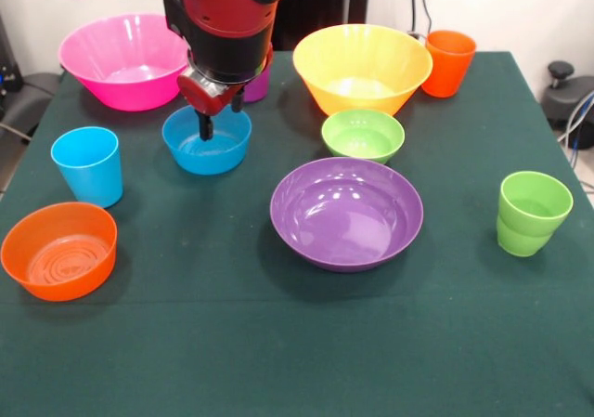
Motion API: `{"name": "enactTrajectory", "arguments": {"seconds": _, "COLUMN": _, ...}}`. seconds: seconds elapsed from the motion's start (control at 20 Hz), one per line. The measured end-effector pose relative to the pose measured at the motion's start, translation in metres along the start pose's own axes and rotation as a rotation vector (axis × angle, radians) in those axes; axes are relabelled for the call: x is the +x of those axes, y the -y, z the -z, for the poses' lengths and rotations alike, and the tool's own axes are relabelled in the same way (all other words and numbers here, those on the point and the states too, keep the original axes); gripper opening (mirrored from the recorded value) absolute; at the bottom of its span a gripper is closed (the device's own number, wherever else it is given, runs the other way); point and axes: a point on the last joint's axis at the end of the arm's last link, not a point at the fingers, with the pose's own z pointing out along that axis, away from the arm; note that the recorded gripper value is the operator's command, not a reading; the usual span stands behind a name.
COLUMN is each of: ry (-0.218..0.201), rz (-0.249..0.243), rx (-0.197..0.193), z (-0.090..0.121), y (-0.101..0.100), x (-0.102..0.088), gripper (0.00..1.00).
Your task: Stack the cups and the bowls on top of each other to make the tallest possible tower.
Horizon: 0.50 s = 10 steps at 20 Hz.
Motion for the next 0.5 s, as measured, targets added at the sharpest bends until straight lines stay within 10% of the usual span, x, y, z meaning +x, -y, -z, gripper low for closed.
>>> {"name": "enactTrajectory", "arguments": {"seconds": 0.5, "ry": -0.019, "rz": 0.001, "rx": 0.008, "z": -0.0060, "y": 0.0010, "x": 0.0052, "gripper": 1.00}}
